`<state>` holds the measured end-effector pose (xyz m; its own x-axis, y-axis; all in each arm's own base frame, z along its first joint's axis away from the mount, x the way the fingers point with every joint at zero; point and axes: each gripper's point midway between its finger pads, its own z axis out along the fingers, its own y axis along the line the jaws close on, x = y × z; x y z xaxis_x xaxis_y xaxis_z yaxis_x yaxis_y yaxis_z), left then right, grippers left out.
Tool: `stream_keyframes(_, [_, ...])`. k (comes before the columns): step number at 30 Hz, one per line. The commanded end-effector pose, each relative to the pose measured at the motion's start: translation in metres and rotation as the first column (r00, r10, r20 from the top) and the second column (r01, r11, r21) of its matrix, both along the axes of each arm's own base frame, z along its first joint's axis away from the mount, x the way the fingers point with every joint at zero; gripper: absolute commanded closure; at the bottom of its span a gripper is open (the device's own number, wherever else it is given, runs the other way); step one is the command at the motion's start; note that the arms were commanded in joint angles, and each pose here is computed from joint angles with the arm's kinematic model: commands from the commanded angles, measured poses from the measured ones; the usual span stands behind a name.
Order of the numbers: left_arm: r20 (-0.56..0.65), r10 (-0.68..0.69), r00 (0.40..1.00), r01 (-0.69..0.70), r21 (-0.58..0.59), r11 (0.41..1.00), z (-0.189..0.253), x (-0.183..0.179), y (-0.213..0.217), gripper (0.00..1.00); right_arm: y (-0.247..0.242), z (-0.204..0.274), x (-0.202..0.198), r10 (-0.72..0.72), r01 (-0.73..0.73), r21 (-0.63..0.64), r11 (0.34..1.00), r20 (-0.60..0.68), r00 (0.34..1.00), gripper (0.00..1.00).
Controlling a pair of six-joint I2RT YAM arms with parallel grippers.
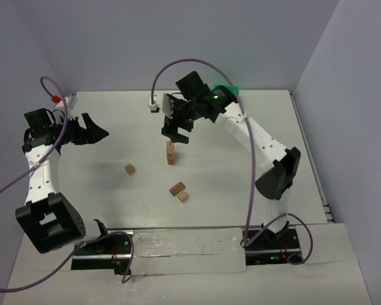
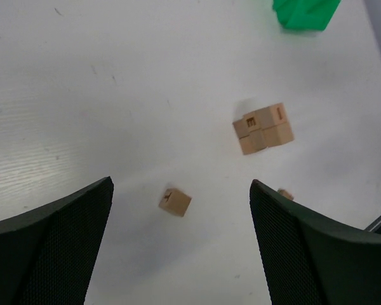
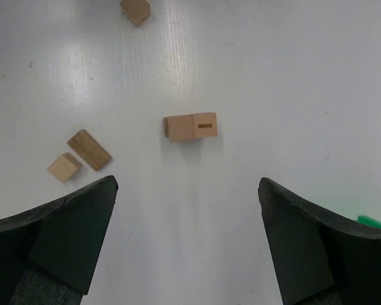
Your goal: Build the wood block tower
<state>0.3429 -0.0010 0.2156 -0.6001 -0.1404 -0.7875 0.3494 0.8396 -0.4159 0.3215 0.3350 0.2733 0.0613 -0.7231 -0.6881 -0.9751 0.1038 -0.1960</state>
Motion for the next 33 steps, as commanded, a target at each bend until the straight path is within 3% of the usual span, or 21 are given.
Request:
stream_keyframes(1, [0.042, -0.207, 0.977, 0.189, 0.271, 0.944, -0.009, -0.022, 0.007, 0.08, -0.022, 0.008, -0.020, -0.059, 0.068, 0.088, 0.994, -0.107, 0.992, 0.00])
stream_keyframes(3, [-0.001, -0.303, 0.953, 0.288, 0.316, 0.904, -0.026, -0.040, 0.001, 0.11, -0.037, -0.014, -0.035, -0.081, 0.092, 0.062, 0.994, -0.158, 0.984, 0.00])
stream_keyframes(6, [-0.018, -0.496, 0.868, 0.440, 0.490, 0.752, -0.054, -0.058, -0.002, 0.13, -0.054, -0.037, -0.051, -0.120, 0.133, 0.053, 0.990, -0.203, 0.972, 0.00])
stream_keyframes(11, [-0.125, -0.724, 0.679, 0.590, 0.680, 0.436, -0.101, -0.080, -0.008, 0.23, -0.080, -0.061, -0.060, -0.190, 0.214, 0.051, 0.975, -0.294, 0.937, 0.00])
stream_keyframes(13, [-0.171, -0.806, 0.566, 0.625, 0.727, 0.284, -0.114, -0.081, -0.015, 0.26, -0.094, -0.070, -0.057, -0.230, 0.263, 0.055, 0.963, -0.340, 0.912, 0.00])
stream_keyframes(16, [-0.220, -0.875, 0.431, 0.655, 0.743, 0.136, -0.126, -0.078, -0.023, 0.28, -0.106, -0.076, -0.054, -0.259, 0.303, 0.060, 0.951, -0.381, 0.888, 0.00])
stream_keyframes(25, [-0.230, -0.963, 0.139, 0.677, 0.732, -0.077, -0.144, -0.048, -0.051, 0.29, -0.137, -0.081, -0.041, -0.348, 0.402, 0.058, 0.914, -0.399, 0.848, 0.00])
stream_keyframes(33, [-0.249, -0.968, -0.008, 0.710, 0.681, -0.181, -0.158, -0.035, -0.074, 0.32, -0.151, -0.087, -0.035, -0.380, 0.433, 0.037, 0.901, -0.415, 0.827, 0.00])
